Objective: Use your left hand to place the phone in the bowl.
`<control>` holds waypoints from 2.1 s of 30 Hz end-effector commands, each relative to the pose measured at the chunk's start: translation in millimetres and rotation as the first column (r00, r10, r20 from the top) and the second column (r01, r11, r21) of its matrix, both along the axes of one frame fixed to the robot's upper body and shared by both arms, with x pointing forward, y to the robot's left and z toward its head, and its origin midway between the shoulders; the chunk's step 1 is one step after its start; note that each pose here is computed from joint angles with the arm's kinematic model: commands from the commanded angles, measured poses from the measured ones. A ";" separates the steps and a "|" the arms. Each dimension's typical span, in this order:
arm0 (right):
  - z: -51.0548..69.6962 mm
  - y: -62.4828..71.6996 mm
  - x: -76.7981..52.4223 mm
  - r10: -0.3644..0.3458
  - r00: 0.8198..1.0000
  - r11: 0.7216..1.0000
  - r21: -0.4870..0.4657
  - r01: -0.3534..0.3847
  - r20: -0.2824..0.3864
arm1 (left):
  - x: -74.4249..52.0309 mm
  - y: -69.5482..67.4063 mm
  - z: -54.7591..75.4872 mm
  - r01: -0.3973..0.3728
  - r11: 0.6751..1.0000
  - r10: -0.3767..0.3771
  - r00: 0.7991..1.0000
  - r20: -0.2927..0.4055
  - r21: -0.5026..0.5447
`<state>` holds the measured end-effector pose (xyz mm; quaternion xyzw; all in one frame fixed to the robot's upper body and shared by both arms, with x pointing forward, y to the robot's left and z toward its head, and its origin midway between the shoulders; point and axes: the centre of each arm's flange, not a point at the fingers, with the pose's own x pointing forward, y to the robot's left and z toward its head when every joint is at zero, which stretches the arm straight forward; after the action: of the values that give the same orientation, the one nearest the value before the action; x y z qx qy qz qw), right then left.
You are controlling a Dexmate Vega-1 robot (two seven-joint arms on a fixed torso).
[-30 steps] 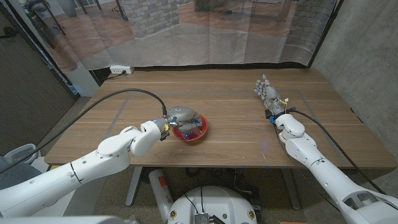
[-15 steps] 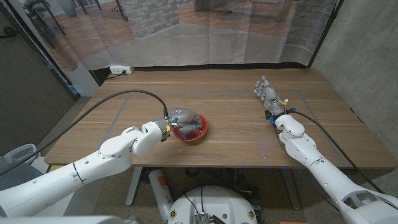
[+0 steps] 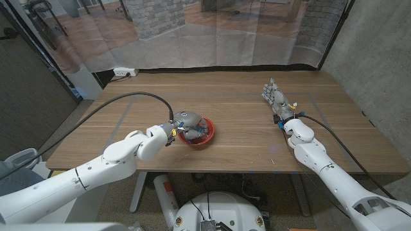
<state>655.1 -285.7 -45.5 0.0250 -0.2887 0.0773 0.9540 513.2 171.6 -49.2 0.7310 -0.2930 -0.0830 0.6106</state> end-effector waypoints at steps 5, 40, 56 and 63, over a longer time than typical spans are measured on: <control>-2.9 1.4 -1.8 0.002 1.000 1.000 -0.008 -0.002 -0.002 | -6.8 0.8 1.2 -0.042 0.999 0.042 0.999 0.017 0.022; 6.4 1.4 -4.3 0.001 1.000 1.000 -0.004 -0.001 0.009 | -27.0 20.1 30.8 0.029 0.991 -0.011 0.990 0.138 -0.130; 3.9 4.0 -2.5 0.004 1.000 1.000 0.000 -0.004 0.008 | -27.7 53.4 49.8 0.165 0.912 -0.111 0.980 0.163 -0.376; 0.2 4.2 -2.9 0.003 1.000 1.000 0.003 -0.004 0.005 | -25.5 63.6 51.9 0.208 0.859 -0.150 0.976 0.158 -0.468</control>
<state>652.6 -282.5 -42.1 0.0258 -0.2895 0.0781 0.9536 483.7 208.5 -7.3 0.6058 -0.3872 -0.0275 0.6945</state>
